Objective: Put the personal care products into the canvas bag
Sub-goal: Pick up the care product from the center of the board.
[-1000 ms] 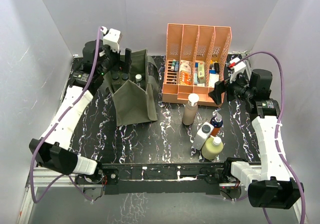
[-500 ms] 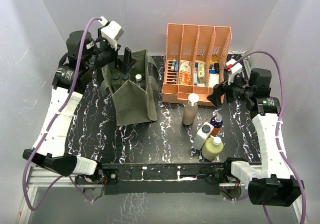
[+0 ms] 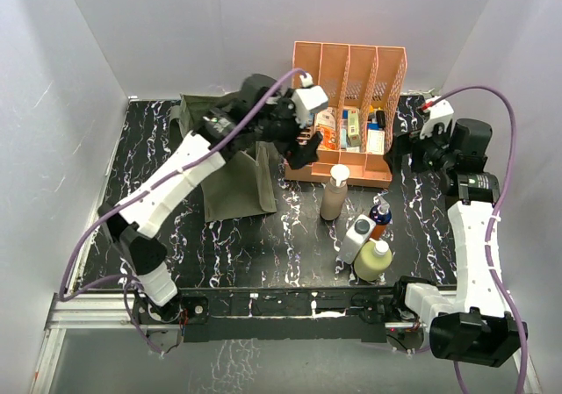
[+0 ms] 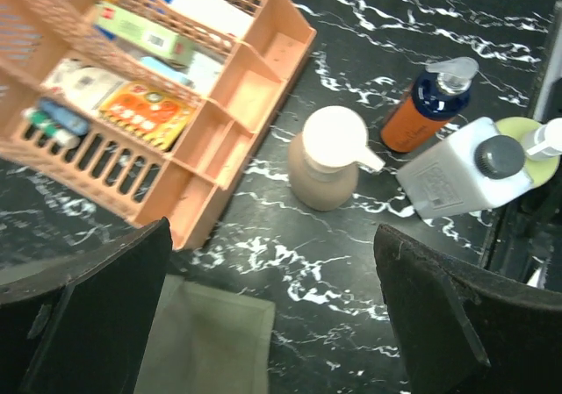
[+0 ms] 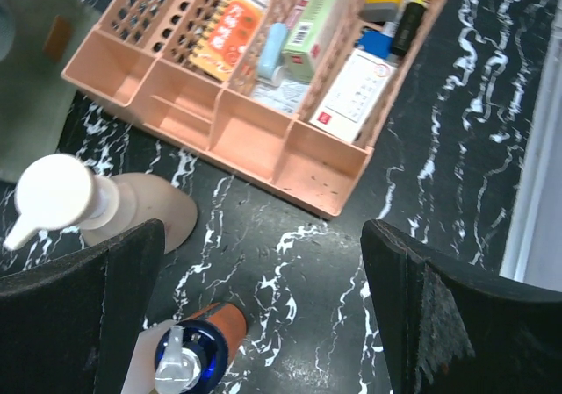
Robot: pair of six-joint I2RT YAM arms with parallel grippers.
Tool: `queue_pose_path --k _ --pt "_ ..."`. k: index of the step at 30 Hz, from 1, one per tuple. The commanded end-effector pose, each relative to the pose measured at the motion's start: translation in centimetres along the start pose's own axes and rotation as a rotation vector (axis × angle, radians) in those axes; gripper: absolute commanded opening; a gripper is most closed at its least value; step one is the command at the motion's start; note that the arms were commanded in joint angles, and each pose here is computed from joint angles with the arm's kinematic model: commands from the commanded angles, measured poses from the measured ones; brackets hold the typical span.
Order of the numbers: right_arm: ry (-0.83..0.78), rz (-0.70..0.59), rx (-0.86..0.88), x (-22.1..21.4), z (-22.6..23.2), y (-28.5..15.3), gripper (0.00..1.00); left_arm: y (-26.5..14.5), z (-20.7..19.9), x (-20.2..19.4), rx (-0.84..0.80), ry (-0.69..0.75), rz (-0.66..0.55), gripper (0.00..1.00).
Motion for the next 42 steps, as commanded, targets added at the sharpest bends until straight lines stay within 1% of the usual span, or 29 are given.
queue_pose_path --k 1,7,13,18,21,28,33,40,42 --pt "0.032 -0.098 -0.084 1.6 -1.5 -1.1 0.99 2.2 -2.7 1.5 -0.067 -0.024 -0.019 0.97" --pt "0.026 -0.09 -0.121 1.1 -1.9 -1.1 0.99 6.3 -4.1 0.6 -0.113 -0.119 0.03 0.97" --pt "0.02 -0.089 -0.121 0.5 -1.8 -1.0 0.99 9.3 -4.8 -0.2 -0.09 -0.132 0.072 0.97" --pt "0.016 -0.095 -0.118 0.6 -1.7 -1.2 0.99 11.8 -4.4 -1.3 -0.052 -0.144 0.119 0.97" --pt "0.011 -0.102 -0.109 0.5 -1.5 -1.3 0.99 12.9 -4.3 -1.6 -0.051 -0.14 0.136 0.97" --pt "0.008 -0.101 -0.108 0.4 -1.6 -1.2 0.99 14.6 -5.5 -2.5 -0.054 -0.111 0.189 0.97" --pt "0.007 -0.103 -0.097 0.2 -1.5 -1.1 0.99 14.8 -5.8 -3.5 -0.026 -0.089 0.234 0.91" --pt "0.006 -0.104 -0.089 0.1 -1.4 -1.1 0.99 15.0 -5.9 -3.7 0.001 -0.061 0.246 0.82" --pt "0.006 -0.105 -0.09 0.2 -1.4 -1.1 0.99 15.1 -6.1 -3.7 0.0 -0.059 0.25 0.77"
Point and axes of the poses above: each gripper's point midway between its finger pads, its own y axis out along the fingers, its own z axis along the line the jaws close on, x = y × z, the point moved 8 cm from there along -y, back along the fingers, and after that the axes turned 2 degrees about y, right-handed, at the moved point
